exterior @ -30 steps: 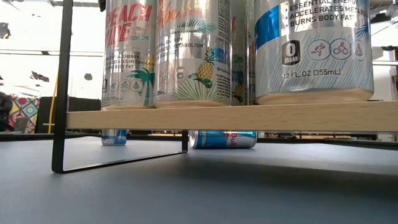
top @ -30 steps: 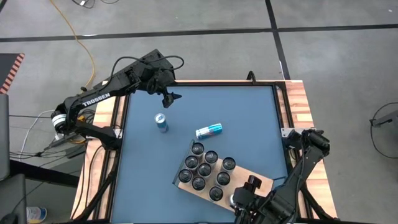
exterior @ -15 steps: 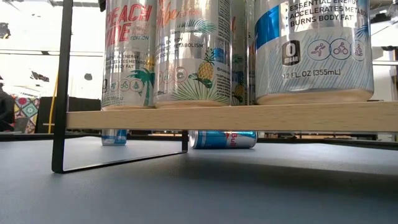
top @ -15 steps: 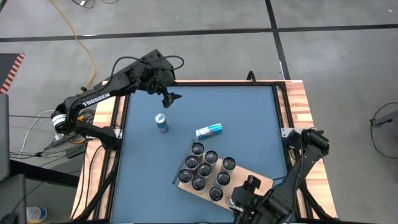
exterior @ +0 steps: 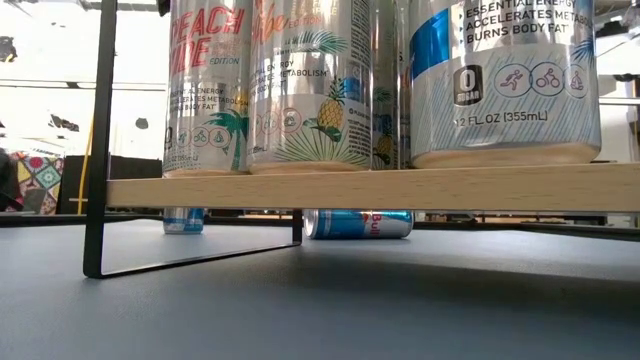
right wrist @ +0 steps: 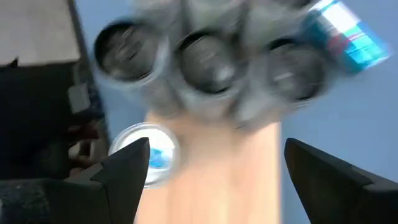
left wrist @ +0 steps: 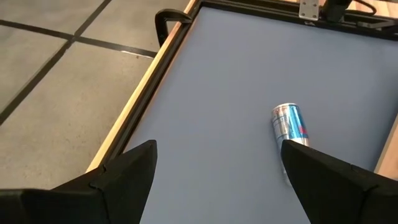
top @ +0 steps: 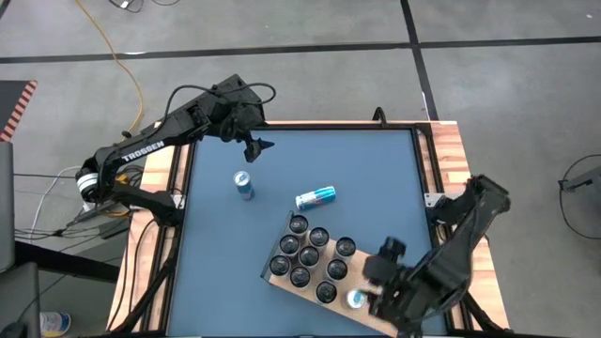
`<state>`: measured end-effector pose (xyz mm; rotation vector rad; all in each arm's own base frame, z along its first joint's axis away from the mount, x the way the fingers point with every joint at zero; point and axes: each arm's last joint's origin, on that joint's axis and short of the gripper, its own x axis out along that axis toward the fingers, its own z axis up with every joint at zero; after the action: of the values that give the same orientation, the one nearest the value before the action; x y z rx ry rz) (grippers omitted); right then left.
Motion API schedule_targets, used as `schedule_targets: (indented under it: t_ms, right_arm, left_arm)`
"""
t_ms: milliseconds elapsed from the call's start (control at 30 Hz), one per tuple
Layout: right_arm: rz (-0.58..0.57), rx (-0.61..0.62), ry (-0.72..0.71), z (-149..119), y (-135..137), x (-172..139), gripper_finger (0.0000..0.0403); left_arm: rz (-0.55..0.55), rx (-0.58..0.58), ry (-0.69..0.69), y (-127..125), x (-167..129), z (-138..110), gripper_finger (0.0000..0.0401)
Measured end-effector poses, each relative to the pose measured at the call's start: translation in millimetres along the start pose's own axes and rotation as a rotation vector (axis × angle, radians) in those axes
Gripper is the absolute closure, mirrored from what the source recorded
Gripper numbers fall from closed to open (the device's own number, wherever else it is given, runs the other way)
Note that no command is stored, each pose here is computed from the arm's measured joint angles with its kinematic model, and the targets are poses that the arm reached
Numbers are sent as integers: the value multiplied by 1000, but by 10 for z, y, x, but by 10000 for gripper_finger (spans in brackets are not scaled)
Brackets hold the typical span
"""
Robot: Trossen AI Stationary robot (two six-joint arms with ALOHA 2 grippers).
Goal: Place canned beverage on shelf
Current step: Put the right blue soda can aligned with the other blue soda can on the shelf
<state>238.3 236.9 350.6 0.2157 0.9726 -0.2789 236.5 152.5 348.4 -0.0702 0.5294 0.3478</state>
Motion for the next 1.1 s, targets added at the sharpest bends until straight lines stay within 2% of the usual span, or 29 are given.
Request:
schedule_targets:
  t_ms: [200, 333, 433, 567, 700, 767, 900, 967, 1100]
  right_arm:
    - [-13, -20, -193, 146, -429, -487, 49]
    - [-146, -82, -343, 261, -827, -727, 49]
    - [-260, -85, -424, 392, -1147, -841, 49]
    - [-376, -74, -443, 610, -1543, -895, 49]
    - [-496, -114, -407, 854, -1836, -821, 49]
    - [-479, -145, -358, 983, -1954, -748, 49]
    - [-312, -209, -305, 1247, -2208, -558, 49]
    - [-288, -200, -297, 1359, -2384, -433, 49]
    - [-233, -160, -183, 1414, -2749, -149, 49]
  left_arm:
    - [4, 21, -25, -24, -139, 27, 71]
    - [8, 24, -45, -36, -210, 45, 71]
    - [7, 23, -39, -40, -226, 38, 71]
    - [3, 39, -11, -44, -226, 11, 71]
    - [2, 45, 1, -45, -226, -1, 71]
    - [2, 46, -2, -45, -226, 2, 71]
    - [2, 53, 2, -45, -226, -1, 71]
    - [2, 61, 4, -45, -226, -4, 71]
    - [2, 79, 5, -45, -226, -4, 71]
